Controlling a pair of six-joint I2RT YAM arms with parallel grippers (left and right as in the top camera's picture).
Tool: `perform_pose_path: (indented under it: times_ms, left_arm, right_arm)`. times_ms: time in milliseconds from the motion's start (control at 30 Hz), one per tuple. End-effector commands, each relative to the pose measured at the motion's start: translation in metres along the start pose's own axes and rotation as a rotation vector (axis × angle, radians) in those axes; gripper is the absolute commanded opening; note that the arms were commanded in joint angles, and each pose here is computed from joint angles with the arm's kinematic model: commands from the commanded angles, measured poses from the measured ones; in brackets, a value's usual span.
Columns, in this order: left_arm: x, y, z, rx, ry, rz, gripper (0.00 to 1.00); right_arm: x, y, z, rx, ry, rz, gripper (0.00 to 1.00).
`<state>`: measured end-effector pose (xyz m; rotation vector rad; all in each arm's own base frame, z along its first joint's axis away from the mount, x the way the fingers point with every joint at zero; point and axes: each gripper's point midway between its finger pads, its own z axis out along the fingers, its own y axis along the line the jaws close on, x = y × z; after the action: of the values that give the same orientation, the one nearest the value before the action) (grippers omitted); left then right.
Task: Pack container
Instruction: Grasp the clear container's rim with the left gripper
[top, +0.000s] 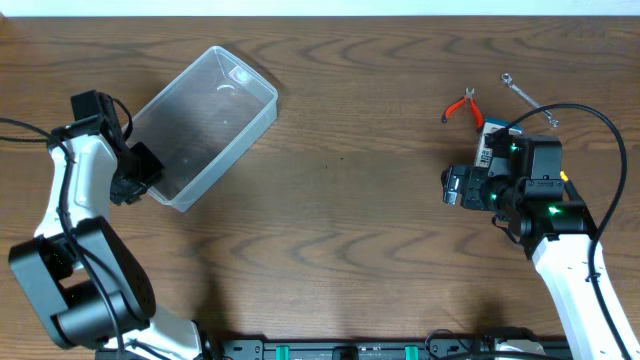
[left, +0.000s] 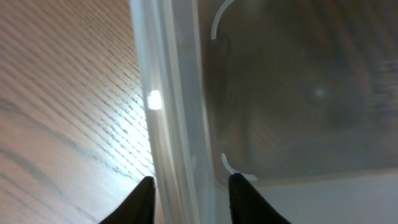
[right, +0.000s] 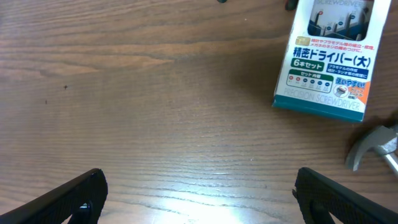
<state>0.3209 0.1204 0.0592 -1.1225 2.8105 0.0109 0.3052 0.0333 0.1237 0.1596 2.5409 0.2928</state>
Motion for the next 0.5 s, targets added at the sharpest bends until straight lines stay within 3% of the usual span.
perform_pose_path:
  times_ms: [0, 33, 167, 467]
  left_arm:
    - [-0.0043, 0.003, 0.0071, -0.016, 0.006, -0.019, 0.36]
    - [-0.0043, 0.0029, 0.009, -0.017, 0.009, -0.019, 0.36]
    - [-0.0046, 0.0022, 0.0083, -0.012, 0.007, -0.019, 0.06]
    - [-0.0091, 0.0001, 0.0045, 0.0, -0.017, -0.012, 0.06]
  right_arm:
    - [-0.013, -0.0012, -0.0081, 0.01, -0.045, -0.015, 0.98]
    - [-0.0131, -0.0012, -0.0081, 0.01, -0.045, -0.015, 0.99]
    - [-0.0138, -0.0044, -0.0082, 0.029, -0.049, -0.015, 0.99]
    - [-0.0146, -0.0055, -0.0083, 0.035, -0.053, -0.015, 0.99]
